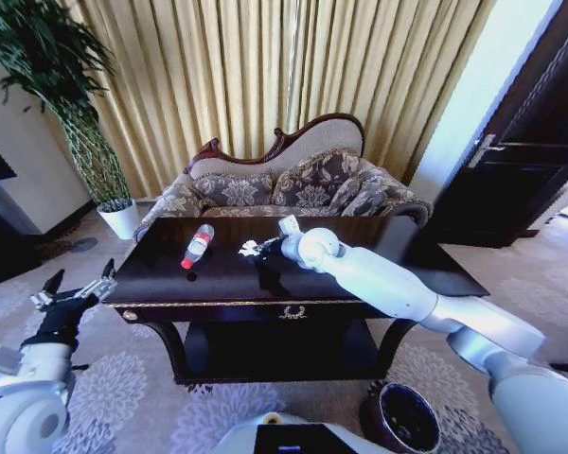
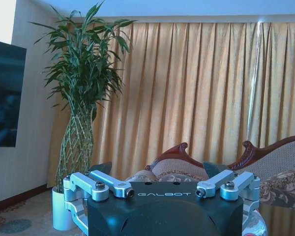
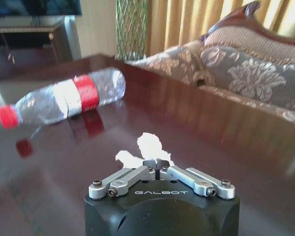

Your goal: Move to the front of the table and place the trash on the table into the trash bin.

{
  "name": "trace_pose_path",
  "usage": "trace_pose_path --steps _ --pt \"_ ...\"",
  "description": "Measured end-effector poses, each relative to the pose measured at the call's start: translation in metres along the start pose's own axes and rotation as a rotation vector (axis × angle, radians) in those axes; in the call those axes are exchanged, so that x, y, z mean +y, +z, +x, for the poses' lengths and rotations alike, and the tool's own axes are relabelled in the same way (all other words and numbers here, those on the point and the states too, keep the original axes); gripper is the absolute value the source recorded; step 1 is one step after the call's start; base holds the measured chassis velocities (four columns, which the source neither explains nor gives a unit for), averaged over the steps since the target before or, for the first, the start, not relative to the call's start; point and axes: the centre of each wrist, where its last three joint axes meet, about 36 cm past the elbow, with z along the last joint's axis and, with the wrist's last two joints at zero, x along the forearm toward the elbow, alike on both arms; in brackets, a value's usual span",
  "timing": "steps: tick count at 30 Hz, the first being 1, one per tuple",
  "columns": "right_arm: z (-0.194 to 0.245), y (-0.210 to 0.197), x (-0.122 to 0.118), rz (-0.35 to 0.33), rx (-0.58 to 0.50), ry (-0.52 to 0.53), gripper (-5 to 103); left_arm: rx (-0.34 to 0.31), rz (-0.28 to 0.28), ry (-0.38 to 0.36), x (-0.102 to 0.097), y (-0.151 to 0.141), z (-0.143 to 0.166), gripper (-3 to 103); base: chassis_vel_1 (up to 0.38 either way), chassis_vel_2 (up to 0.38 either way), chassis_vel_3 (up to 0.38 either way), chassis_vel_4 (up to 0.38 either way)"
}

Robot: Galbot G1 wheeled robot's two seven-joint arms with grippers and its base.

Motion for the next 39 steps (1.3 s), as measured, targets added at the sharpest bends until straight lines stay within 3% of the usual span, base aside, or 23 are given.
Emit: trace_pose_path --steps 5,8,10,13,15,19,24,26,30,39 --pt "0.013 -0.002 -0.019 -0.051 -0.113 0.044 0 -0.004 -0.002 0.001 0.000 -0.001 -0.001 100 0.000 0.000 0.000 0.000" --pt "0.048 0.017 -0.052 -0.121 -0.236 0.128 0 -0.006 -0.005 0.001 0.003 -0.001 -0.002 100 0.000 0.000 0.000 0.000" --pt "0.055 0.022 -0.059 -0.130 -0.255 0.145 0 -0.007 -0.005 0.002 0.003 -0.001 -0.003 100 0.000 0.000 0.000 0.000" --pt "0.091 0.049 -0.087 -0.163 -0.362 0.247 0 -0.012 0.000 0.005 0.007 -0.003 -0.006 100 0.000 0.000 0.000 0.000" --pt "0.102 0.060 -0.094 -0.165 -0.390 0.278 0 -0.012 0.001 0.006 0.008 -0.003 -0.007 100 0.000 0.000 0.000 0.000" --pt "0.150 0.114 -0.119 -0.101 -0.461 0.439 0 -0.011 0.005 0.013 0.013 0.000 -0.010 100 0.000 0.000 0.000 0.000" --pt "0.188 0.139 -0.120 -0.084 -0.509 0.519 0 -0.014 0.006 0.025 0.017 0.005 -0.012 100 0.000 0.000 0.000 0.000" --pt "0.211 0.158 -0.112 -0.129 -0.529 0.544 0 -0.016 0.012 0.037 0.018 0.009 -0.015 100 0.000 0.000 0.000 0.000" --pt "0.227 0.181 -0.104 -0.170 -0.529 0.587 0 -0.019 0.027 0.048 0.016 0.012 -0.018 100 0.000 0.000 0.000 0.000" --pt "0.249 0.211 -0.081 -0.174 -0.543 0.668 0 0.003 0.029 0.055 0.019 0.018 -0.019 100 0.000 0.000 0.000 0.000"
